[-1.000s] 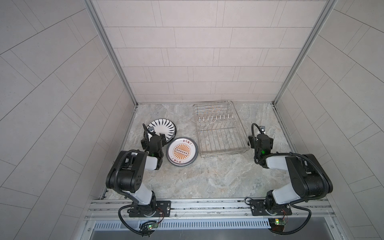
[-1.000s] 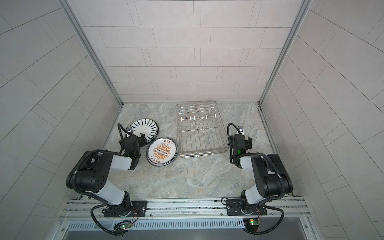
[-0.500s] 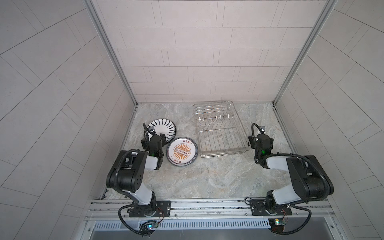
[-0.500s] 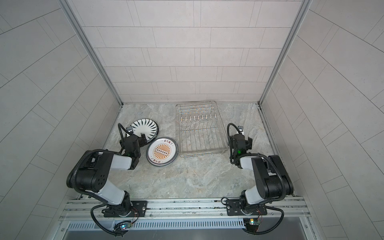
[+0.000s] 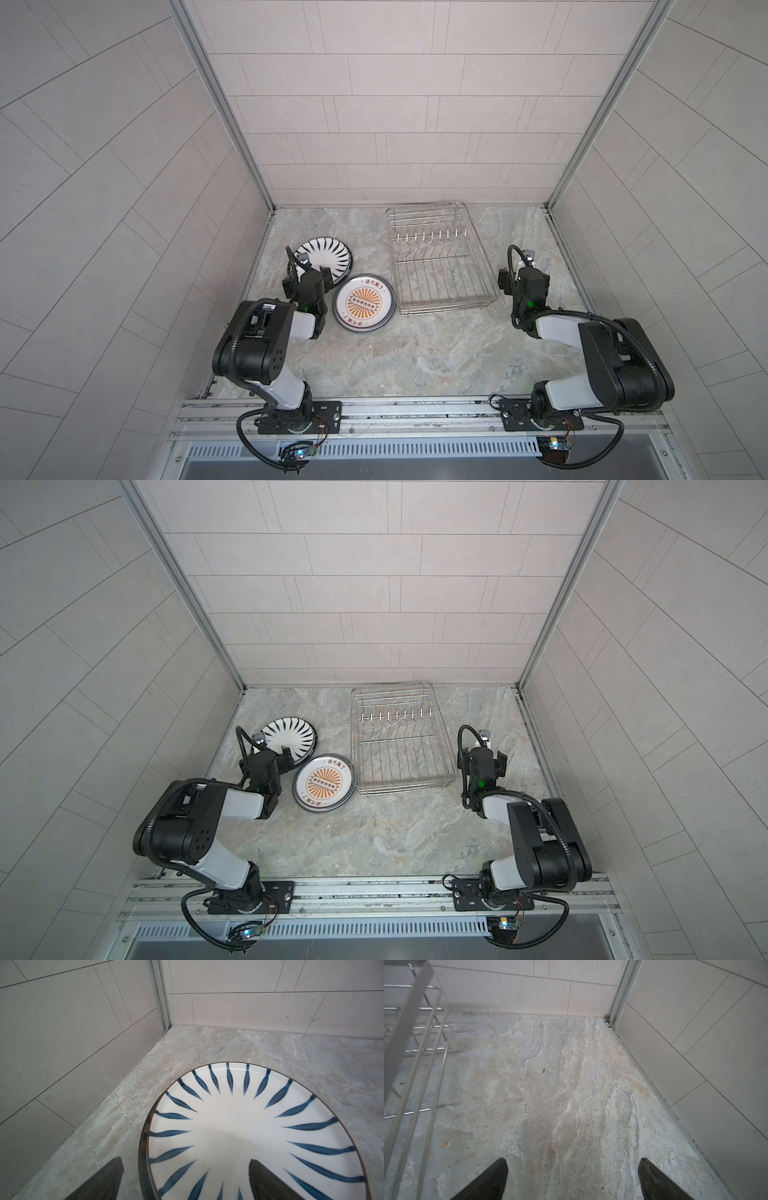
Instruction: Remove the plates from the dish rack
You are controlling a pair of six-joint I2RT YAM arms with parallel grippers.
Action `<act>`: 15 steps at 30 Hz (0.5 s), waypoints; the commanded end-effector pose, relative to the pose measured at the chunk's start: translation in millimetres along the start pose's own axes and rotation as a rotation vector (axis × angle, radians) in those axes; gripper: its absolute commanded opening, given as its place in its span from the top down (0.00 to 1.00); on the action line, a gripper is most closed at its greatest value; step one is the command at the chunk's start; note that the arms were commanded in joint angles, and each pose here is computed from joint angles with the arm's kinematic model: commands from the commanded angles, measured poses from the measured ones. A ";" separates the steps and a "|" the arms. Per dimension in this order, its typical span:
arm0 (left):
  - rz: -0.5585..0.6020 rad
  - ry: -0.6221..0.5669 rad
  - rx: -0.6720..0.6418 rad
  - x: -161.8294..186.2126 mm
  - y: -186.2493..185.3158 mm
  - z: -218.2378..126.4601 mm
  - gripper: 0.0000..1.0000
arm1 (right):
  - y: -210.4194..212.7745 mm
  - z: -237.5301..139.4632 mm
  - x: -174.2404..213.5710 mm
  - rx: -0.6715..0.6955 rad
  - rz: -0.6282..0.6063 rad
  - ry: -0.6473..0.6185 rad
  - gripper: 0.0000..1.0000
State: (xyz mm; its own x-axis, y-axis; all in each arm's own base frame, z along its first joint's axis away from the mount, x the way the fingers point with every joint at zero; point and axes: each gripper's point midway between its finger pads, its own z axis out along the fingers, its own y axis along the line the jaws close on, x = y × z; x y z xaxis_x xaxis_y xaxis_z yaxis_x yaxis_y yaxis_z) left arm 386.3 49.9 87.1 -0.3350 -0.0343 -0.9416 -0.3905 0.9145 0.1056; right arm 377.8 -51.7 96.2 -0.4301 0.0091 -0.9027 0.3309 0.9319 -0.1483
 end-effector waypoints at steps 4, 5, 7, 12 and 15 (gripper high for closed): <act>0.003 -0.027 0.003 -6.7 -0.2 -2.4 0.00 | 7.4 6.6 -3.2 -0.025 -0.016 0.001 0.00; 0.002 -0.027 0.001 -6.6 0.5 -2.1 0.00 | 20.4 7.4 0.5 -0.097 -0.047 -0.007 0.00; 0.002 -0.026 0.002 -6.6 0.4 -2.1 0.00 | 25.5 7.2 1.5 -0.125 -0.058 -0.002 0.00; 0.002 -0.028 0.002 -6.9 0.3 -2.2 0.00 | 25.1 9.9 2.3 -0.120 -0.058 0.003 0.00; 0.002 -0.027 0.004 -6.8 -0.2 -2.4 0.00 | 25.1 9.6 2.4 -0.119 -0.060 0.004 0.00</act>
State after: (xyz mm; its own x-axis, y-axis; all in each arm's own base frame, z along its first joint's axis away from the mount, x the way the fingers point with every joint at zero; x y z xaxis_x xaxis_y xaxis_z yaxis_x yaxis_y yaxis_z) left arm 386.3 49.8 87.1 -0.3351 -0.0344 -0.9416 -0.3902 0.9147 0.1055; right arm 389.3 -35.4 83.5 -0.4589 -0.0246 -0.8881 0.2283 0.9628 -0.1446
